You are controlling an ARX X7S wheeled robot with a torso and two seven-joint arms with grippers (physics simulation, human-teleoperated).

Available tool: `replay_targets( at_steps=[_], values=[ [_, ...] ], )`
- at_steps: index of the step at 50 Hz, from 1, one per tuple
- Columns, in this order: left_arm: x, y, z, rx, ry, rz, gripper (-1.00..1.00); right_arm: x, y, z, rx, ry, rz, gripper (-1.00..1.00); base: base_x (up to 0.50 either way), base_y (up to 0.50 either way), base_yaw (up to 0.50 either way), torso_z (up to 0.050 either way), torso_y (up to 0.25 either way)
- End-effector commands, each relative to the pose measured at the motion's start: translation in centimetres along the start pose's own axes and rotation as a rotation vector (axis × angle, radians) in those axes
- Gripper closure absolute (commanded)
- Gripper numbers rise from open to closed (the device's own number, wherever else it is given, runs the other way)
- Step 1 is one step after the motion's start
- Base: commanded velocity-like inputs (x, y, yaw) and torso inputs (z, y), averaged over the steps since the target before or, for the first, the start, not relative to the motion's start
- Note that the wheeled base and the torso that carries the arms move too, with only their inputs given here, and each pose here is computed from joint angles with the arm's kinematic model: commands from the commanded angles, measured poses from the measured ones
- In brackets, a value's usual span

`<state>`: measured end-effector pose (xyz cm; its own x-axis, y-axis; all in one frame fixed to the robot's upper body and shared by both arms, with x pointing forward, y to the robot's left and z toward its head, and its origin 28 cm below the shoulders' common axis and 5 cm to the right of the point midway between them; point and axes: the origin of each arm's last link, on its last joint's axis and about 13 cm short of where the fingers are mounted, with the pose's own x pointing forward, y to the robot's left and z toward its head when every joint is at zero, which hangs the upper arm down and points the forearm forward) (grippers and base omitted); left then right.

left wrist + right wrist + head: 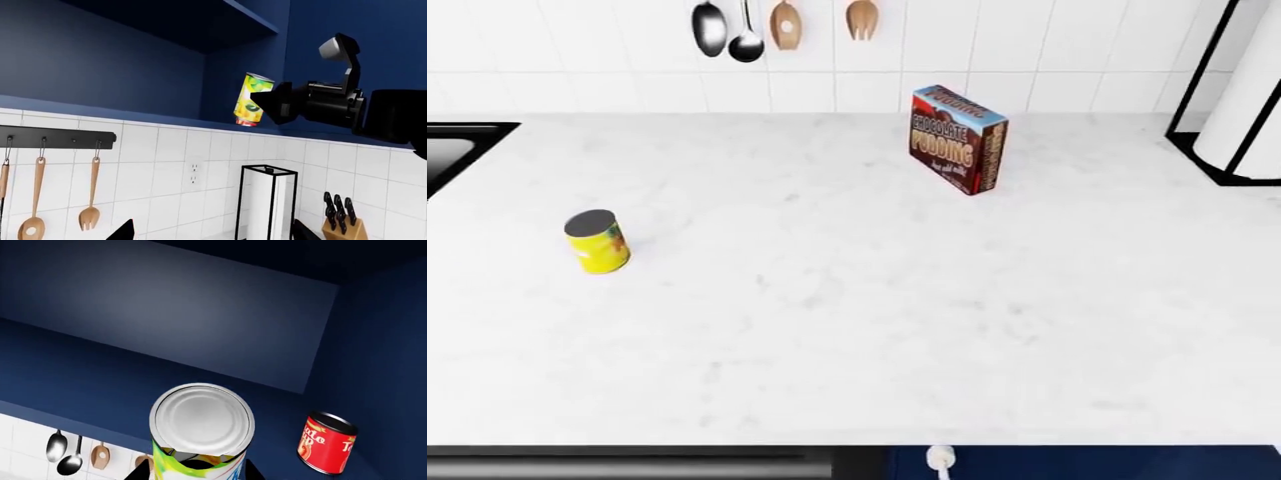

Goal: Pick the cans from the counter and place them in their designated side in the cabinet.

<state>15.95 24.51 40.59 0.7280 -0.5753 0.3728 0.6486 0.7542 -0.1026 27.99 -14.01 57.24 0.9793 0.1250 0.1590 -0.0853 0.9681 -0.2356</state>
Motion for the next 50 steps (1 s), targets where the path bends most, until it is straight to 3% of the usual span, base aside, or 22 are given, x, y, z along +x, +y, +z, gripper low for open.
replay_targets(
  at_steps=[1,32,50],
  values=[
    [-0.03,-0.07,0.06,0.001,-0.001,0.000,-1.00,-0.14,-0.04,0.23,-0.010,-0.010,-0.001,1.00,0.00,-0.16,0.00,0.000,0.000],
    [0.09,0.09,-0.20,-0.004,0.003,0.000,-1.00,-0.14,-0.04,0.23,-0.010,-0.010,-0.001,1.00,0.00,-0.05,0.00,0.000,0.000],
    [-0.07,0.09,-0.07,-0.003,-0.003,0.000,-1.00,-0.14,-0.04,0.23,-0.010,-0.010,-0.001,1.00,0.18,-0.21,0.00,0.000,0.001]
  ],
)
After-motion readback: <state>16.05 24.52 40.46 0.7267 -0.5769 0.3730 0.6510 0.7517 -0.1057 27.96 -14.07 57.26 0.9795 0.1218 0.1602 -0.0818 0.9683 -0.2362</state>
